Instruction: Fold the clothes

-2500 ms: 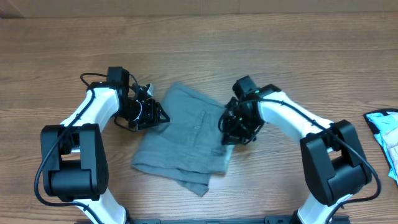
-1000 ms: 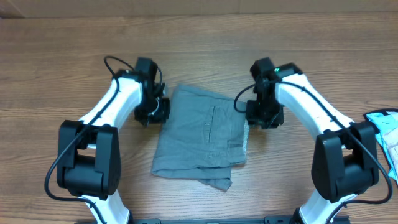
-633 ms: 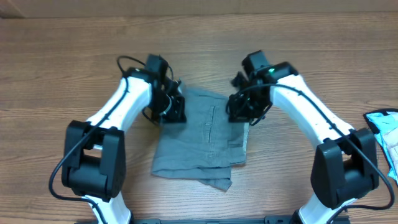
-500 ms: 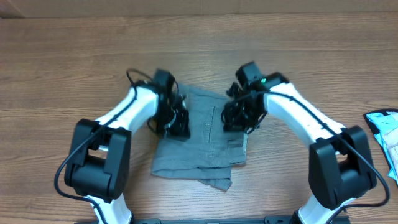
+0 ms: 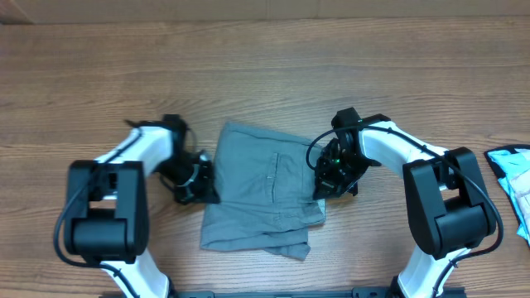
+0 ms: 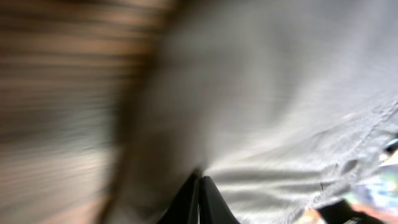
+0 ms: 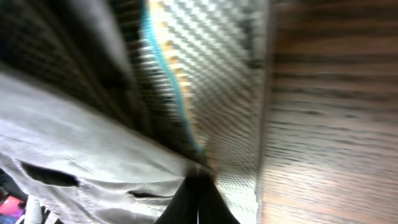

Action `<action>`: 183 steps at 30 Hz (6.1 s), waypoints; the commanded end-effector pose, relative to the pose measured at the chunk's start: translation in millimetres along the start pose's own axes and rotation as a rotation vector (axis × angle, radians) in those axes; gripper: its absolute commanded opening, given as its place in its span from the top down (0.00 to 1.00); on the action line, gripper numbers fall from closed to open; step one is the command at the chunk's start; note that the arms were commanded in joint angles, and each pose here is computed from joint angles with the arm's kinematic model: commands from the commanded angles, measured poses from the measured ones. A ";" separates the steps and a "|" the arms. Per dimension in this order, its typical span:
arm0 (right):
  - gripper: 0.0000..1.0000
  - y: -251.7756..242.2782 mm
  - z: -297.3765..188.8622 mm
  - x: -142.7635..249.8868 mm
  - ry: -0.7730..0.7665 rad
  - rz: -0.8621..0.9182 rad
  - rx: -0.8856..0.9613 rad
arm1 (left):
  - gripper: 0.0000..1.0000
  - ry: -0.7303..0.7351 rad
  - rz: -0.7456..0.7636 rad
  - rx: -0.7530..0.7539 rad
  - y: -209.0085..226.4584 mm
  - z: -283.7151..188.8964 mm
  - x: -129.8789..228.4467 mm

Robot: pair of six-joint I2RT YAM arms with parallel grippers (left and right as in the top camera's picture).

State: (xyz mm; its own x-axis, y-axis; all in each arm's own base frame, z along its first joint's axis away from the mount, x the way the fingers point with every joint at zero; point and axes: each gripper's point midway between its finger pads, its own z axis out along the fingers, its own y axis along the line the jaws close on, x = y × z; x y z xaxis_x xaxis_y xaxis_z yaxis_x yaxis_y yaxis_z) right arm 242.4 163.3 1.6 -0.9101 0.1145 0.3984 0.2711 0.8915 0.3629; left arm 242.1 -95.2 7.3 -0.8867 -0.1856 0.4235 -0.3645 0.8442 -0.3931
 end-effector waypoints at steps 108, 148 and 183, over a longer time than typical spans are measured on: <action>0.96 30.7 -59.0 -123.9 -0.361 0.021 -0.146 | 0.71 -0.474 0.536 -0.113 -83.0 -100.9 -36.9; 0.96 -30.1 8.1 -0.2 0.092 0.114 -0.023 | 0.96 -0.513 0.301 -0.420 -2.0 -93.3 -104.3; 0.90 40.8 -49.8 -47.1 -0.228 0.010 -0.172 | 0.15 -0.333 0.583 0.115 -103.1 -6.7 -110.1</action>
State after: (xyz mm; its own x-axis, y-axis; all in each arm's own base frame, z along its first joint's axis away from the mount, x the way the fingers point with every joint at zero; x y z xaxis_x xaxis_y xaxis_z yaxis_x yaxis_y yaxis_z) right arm 320.8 174.0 51.1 -0.9746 0.1716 0.1441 0.2226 0.8138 0.5368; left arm 390.4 -143.1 19.4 -0.9821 0.0529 -0.1805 0.1360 0.8627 -0.4871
